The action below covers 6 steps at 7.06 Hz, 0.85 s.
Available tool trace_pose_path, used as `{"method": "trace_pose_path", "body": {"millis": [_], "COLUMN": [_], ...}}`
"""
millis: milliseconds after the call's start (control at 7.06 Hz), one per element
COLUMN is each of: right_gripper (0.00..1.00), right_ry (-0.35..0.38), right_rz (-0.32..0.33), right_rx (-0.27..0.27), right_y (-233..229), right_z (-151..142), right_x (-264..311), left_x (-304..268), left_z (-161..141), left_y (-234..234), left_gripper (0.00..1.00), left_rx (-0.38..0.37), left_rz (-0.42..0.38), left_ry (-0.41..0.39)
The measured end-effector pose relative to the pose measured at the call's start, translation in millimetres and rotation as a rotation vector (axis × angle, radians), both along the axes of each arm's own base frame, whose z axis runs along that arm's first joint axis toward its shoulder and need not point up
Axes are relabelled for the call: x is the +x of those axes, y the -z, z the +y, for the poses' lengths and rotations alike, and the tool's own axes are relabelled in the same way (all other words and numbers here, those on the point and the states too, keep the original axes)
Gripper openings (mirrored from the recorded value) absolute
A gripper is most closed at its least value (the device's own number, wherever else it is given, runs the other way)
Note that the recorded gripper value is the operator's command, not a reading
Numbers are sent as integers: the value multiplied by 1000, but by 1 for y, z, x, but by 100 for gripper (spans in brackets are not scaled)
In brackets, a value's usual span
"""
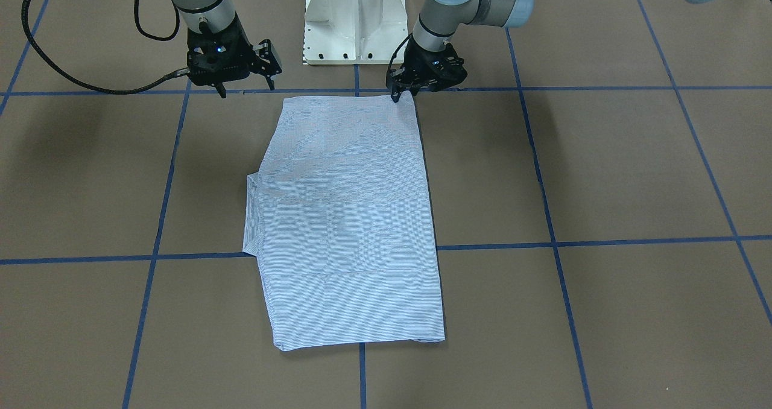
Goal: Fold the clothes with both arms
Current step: 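Pinch the near shirt edge with the left and right grippers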
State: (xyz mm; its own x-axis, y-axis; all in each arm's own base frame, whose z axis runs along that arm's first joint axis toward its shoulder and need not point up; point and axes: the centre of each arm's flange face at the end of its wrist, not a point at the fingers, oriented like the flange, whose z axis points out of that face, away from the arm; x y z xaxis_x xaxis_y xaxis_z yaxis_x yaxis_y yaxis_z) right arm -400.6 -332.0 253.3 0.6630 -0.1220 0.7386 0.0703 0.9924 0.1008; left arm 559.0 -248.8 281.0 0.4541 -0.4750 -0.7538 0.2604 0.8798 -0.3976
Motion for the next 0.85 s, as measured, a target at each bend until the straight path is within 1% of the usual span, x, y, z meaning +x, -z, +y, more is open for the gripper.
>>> {"method": "trace_pose_path", "body": {"millis": [142, 283, 425, 567, 709, 850], "right_gripper": [100, 100, 100, 100, 100, 100], "right_ry": [0, 0, 0, 0, 0, 1], "right_rz": [0, 1, 0, 0, 0, 0], "right_rx": [0, 0, 0, 0, 0, -1], "right_y": [0, 0, 0, 0, 0, 0], "right_z": [0, 0, 0, 0, 0, 0], "right_x": [0, 0, 0, 0, 0, 0], "left_x": [2, 3, 3, 3, 3, 2], "left_z": [0, -1, -2, -3, -3, -4], "left_y": [-1, -2, -2, -2, -2, -2], "left_gripper": [59, 56, 37, 4, 0, 0], "left_rx": [1, 3, 4, 4, 5, 6], "left_rz": [-3, -6, -7, -8, -8, -7], "left_ry": [2, 7, 10, 11, 13, 16]}}
